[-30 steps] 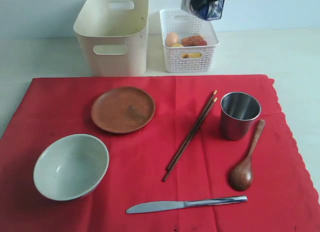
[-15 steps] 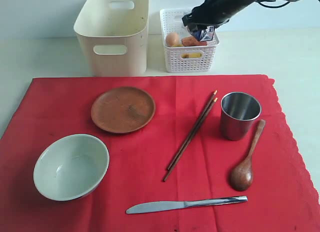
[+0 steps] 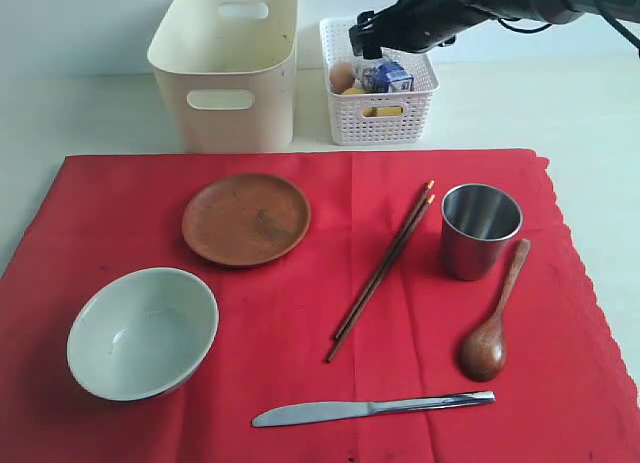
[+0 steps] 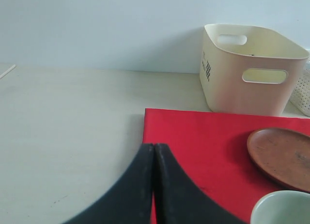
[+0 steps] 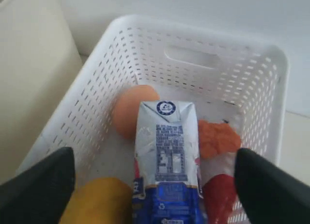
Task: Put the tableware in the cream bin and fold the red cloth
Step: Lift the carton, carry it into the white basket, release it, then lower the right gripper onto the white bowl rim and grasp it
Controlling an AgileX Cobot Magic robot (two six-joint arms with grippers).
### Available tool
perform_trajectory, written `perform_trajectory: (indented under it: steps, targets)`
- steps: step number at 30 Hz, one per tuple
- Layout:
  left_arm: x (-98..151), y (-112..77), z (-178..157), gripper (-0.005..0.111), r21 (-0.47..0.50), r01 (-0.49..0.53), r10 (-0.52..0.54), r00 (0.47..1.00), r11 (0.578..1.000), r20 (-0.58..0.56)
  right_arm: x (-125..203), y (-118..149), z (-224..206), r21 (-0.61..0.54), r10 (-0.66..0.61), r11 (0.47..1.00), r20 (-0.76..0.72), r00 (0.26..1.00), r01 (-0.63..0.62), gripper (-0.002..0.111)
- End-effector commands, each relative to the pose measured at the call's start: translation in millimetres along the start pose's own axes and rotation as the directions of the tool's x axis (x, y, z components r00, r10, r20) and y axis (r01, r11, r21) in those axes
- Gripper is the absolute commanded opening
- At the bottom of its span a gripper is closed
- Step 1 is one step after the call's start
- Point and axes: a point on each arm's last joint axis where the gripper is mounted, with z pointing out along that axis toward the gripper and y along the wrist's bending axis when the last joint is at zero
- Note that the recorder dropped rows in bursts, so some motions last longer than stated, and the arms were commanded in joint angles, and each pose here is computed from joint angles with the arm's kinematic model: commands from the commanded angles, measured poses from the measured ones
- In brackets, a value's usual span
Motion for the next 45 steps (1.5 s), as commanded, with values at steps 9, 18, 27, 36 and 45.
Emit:
perform_trajectory:
  steps: [9,18,27,36,45]
  targets:
    - [-1,0.0,-1,0.002,-0.001,0.006,-0.006,1.0,1.0,0.013,-7,6,-20,-0.023,-0.031,0.999,-0.089,0.996,0.029,0.093]
    - [-1,0.0,-1,0.002,-0.001,0.006,-0.006,1.0,1.0,0.013,-45,15,-85,-0.015,-0.085,0.996,-0.081,0.993,0.085,0.049]
    - [-1,0.0,-1,0.002,-0.001,0.006,-0.006,1.0,1.0,0.013,-60,24,-145,-0.024,-0.104,0.995,-0.181,0.978,0.101,0.01]
    - [-1,0.0,-1,0.002,-0.001,0.006,-0.006,1.0,1.0,0.013,-59,31,-175,-0.054,-0.099,0.995,-0.272,0.957,0.087,0.0]
    - [-1,0.0,-1,0.002,-0.001,0.006,-0.006,1.0,1.0,0.013,-34,35,-209,-0.019,-0.061,0.998,-0.196,0.979,0.059,0.0]
